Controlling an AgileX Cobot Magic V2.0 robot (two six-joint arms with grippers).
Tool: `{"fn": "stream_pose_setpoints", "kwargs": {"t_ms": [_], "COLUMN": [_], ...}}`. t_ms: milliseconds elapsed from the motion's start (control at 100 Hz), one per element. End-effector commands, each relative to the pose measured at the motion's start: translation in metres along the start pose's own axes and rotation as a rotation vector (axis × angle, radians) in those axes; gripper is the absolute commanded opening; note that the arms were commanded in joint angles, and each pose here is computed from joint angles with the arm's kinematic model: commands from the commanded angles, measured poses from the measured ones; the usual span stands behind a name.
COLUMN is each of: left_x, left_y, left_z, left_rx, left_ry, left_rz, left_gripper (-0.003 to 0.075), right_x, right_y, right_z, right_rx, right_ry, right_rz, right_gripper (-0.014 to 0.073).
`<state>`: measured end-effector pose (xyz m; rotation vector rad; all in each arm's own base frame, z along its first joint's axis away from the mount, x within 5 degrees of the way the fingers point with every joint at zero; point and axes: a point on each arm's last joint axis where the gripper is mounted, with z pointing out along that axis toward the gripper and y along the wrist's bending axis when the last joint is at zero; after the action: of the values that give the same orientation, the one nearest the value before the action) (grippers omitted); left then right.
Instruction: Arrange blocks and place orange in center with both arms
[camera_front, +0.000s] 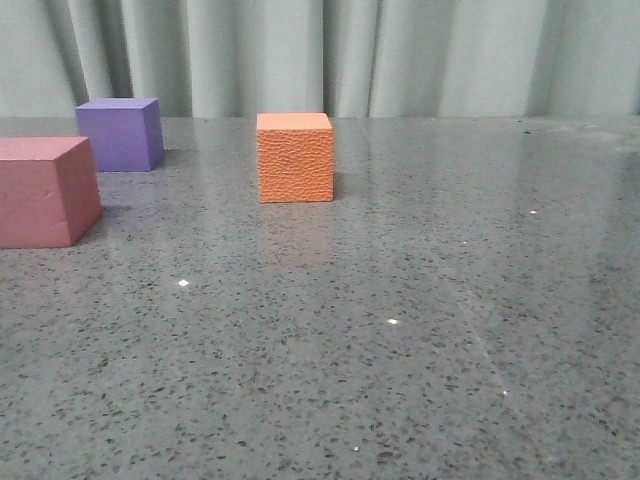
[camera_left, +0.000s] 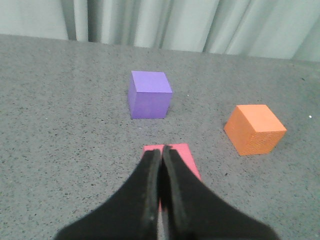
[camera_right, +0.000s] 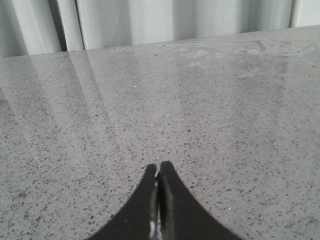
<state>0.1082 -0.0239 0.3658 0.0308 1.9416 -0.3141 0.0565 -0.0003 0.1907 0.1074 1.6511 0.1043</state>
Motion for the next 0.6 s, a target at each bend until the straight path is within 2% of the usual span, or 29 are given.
{"fn": "stream_pose_setpoints", "kwargs": {"t_ms": [0, 150, 400, 490, 540, 590], "left_x": [-0.035, -0.057, -0.061, -0.061, -0.061, -0.061], "left_y": [-0.006, -0.008, -0.008, -0.008, -0.008, -0.008], "left_z": [0.007, 0.025, 0.037, 0.037, 0.037, 0.037], "left_rx": [0.019, 0.019, 0.023, 0.024, 0.024, 0.025], "left_ry": [-0.01, 0.048, 0.078, 0.078, 0.078, 0.082], "left_rz": [-0.022, -0.013, -0.014, 0.027, 0.035, 0.043], "left_gripper": [-0.0019, -0.0019, -0.0004, 0.0071, 0.0141, 0.0246], "right_x": [-0.013, -0.013, -0.013, -0.013, -0.013, -0.013], "right_y": [0.002, 0.002, 0.002, 0.002, 0.002, 0.002], "right_z": [-0.003, -0.003, -0.003, -0.003, -0.003, -0.003], "right_rx": [-0.02, -0.02, -0.02, -0.02, -0.02, -0.02], "right_ry": [-0.123, -0.123, -0.123, -0.123, -0.123, -0.123], "right_rz": [-0.008, -0.008, -0.008, -0.008, -0.008, -0.008], "right_gripper": [-0.0067, -0.0067, -0.0067, -0.0067, -0.0067, -0.0067]}}
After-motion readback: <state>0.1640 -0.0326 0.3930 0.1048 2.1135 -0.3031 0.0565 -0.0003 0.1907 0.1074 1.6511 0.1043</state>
